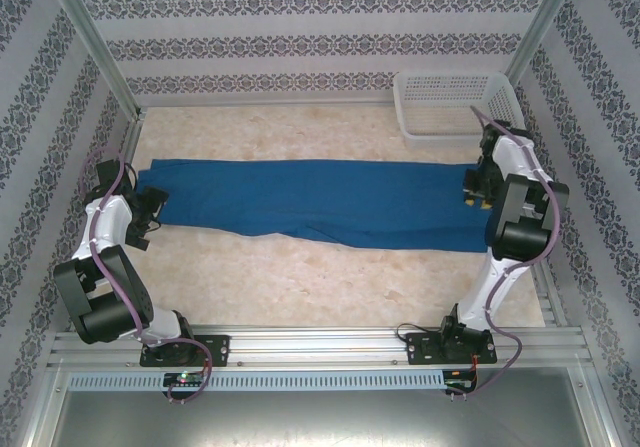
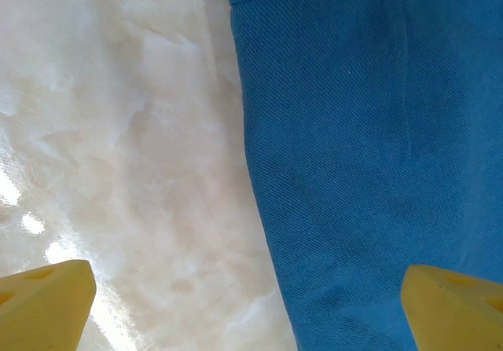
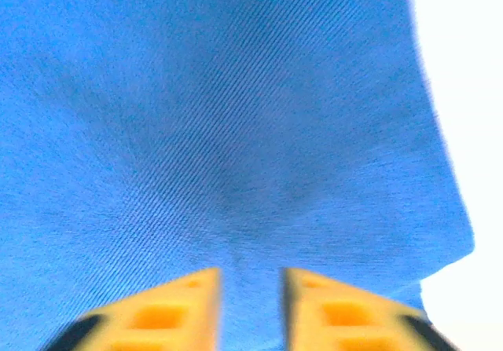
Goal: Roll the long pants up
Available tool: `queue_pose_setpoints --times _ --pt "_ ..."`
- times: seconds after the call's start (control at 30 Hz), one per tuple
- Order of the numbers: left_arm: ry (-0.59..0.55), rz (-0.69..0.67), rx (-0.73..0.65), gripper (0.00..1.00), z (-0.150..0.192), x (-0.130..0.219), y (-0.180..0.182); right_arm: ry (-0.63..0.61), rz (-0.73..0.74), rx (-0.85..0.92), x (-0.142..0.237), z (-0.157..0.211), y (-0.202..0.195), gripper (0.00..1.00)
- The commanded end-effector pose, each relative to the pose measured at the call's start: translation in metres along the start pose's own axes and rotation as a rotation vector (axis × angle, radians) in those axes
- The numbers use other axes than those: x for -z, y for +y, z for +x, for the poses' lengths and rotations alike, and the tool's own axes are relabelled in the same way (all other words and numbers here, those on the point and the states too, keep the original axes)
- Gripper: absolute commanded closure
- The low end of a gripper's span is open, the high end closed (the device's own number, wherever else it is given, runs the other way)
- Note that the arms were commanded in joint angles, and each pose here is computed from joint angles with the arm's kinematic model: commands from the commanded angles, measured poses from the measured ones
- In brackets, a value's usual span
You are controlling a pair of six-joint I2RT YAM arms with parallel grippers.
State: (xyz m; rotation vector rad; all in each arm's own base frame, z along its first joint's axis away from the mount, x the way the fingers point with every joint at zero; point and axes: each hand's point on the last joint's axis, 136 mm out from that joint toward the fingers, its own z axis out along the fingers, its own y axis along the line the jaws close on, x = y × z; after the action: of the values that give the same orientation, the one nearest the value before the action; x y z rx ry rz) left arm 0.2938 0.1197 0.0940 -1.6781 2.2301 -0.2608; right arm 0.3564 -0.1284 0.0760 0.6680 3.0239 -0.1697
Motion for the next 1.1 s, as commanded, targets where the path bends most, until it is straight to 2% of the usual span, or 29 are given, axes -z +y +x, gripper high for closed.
queue_pose_setpoints --times 0.0,0.13,0.37,0.57,0.63,0.7,0.77,0.83,0.87,1.07 --pt "-0.01 0.023 0.007 0.0 -0.001 0.012 -0.002 -0.033 0.088 -0.027 0.009 -0.014 -0.024 0.06" --pt "-0.008 0.02 0.002 0.0 -0.001 0.01 -0.001 0.037 0.003 -0.077 -0.018 -0.016 -0.03 0.02" --pt "0.0 0.021 0.005 0.0 -0.002 0.002 -0.003 0.135 0.035 -0.085 -0.052 0.015 -0.056 0.02" --pt "0.02 0.011 -0.001 0.0 -0.002 -0.007 -0.003 0.195 -0.013 -0.107 -0.068 0.036 -0.051 0.11" --pt "0.02 0.011 -0.001 0.0 -0.001 -0.008 -0.003 0.2 -0.016 -0.114 -0.069 0.037 -0.048 0.17" --pt "0.021 0.01 -0.002 0.0 -0.001 -0.009 -0.002 0.209 -0.013 -0.098 -0.07 0.04 -0.044 0.36" --pt "0.021 0.013 -0.002 0.0 -0.001 -0.009 -0.003 0.219 -0.003 -0.09 -0.074 0.044 -0.042 0.47" --pt "0.026 0.014 0.001 0.0 0.0 -0.009 -0.002 0.231 -0.014 -0.093 -0.075 0.046 -0.037 0.63" --pt "0.027 0.017 0.002 0.0 0.0 -0.009 -0.003 0.231 -0.015 -0.095 -0.076 0.047 -0.035 0.99" --pt "0.017 0.029 -0.005 0.0 -0.001 -0.001 -0.006 0.188 -0.047 -0.118 -0.061 0.041 -0.029 1.0"
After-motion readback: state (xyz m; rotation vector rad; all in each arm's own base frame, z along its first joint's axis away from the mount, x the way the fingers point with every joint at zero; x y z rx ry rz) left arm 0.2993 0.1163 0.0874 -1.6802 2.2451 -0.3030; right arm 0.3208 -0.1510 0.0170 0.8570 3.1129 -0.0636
